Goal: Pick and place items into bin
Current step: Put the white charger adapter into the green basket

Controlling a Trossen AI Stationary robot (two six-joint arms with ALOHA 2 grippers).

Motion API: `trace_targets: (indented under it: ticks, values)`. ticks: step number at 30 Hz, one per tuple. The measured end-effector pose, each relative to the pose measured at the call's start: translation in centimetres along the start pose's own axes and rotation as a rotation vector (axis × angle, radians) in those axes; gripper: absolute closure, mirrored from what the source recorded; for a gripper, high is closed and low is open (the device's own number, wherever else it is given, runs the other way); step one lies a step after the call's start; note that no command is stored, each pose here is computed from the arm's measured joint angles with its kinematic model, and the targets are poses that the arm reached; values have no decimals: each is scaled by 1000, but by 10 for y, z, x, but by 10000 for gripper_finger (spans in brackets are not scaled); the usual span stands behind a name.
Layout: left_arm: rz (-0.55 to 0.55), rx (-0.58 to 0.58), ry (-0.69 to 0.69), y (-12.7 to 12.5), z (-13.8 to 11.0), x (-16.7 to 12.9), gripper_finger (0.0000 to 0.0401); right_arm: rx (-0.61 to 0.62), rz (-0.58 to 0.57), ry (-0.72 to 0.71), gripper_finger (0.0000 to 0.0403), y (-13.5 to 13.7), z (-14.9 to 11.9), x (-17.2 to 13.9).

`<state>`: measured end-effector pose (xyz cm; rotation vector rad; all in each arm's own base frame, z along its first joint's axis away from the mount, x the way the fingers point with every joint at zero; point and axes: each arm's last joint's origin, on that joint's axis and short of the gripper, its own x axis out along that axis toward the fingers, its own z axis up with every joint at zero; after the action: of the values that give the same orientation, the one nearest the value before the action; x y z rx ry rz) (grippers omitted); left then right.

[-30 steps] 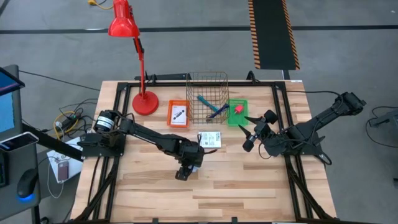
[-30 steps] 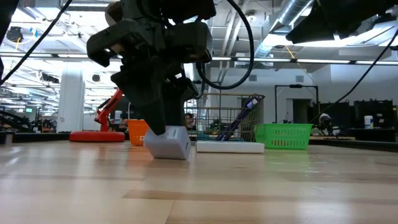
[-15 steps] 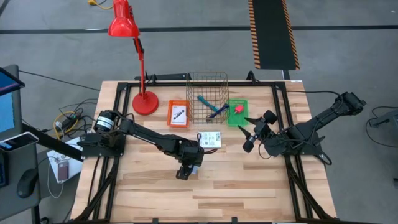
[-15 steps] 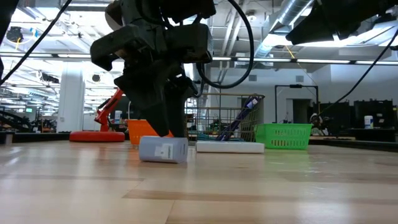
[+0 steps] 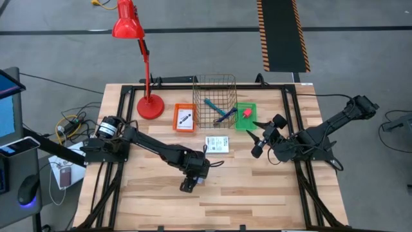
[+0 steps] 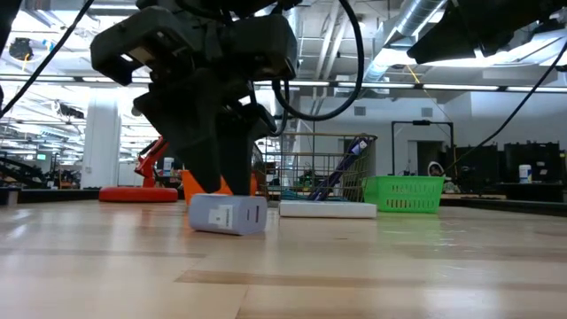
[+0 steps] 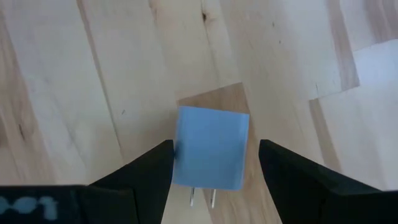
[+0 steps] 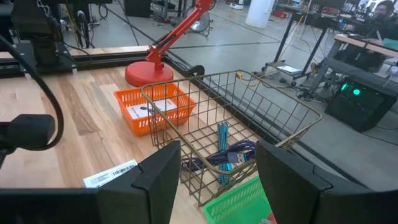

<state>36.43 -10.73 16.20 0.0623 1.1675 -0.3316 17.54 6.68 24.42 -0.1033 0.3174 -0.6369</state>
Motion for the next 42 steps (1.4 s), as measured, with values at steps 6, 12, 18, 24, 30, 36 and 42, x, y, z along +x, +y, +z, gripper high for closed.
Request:
trace_targets:
  ticks: [6,12,18,24,30,36,42]
  values:
    - [-1,6,1,-2,0,0,175,-1,0,0,200,0,0,0]
    - [-2,33,12,-1,-1,5,175,-1,0,0,200,0,0,0]
    - [-32,33,38,0,-4,21,175,-2,1,1,200,0,0,0]
    - [-36,44,33,1,-4,22,175,-7,0,4,200,0,-1,0]
    - [-37,38,16,5,-2,22,183,-8,0,4,200,0,-1,0]
    - [-46,42,9,6,-1,22,217,-8,-1,4,200,0,-1,0]
    - [-21,47,12,7,8,14,217,-2,-2,-1,200,0,0,0]
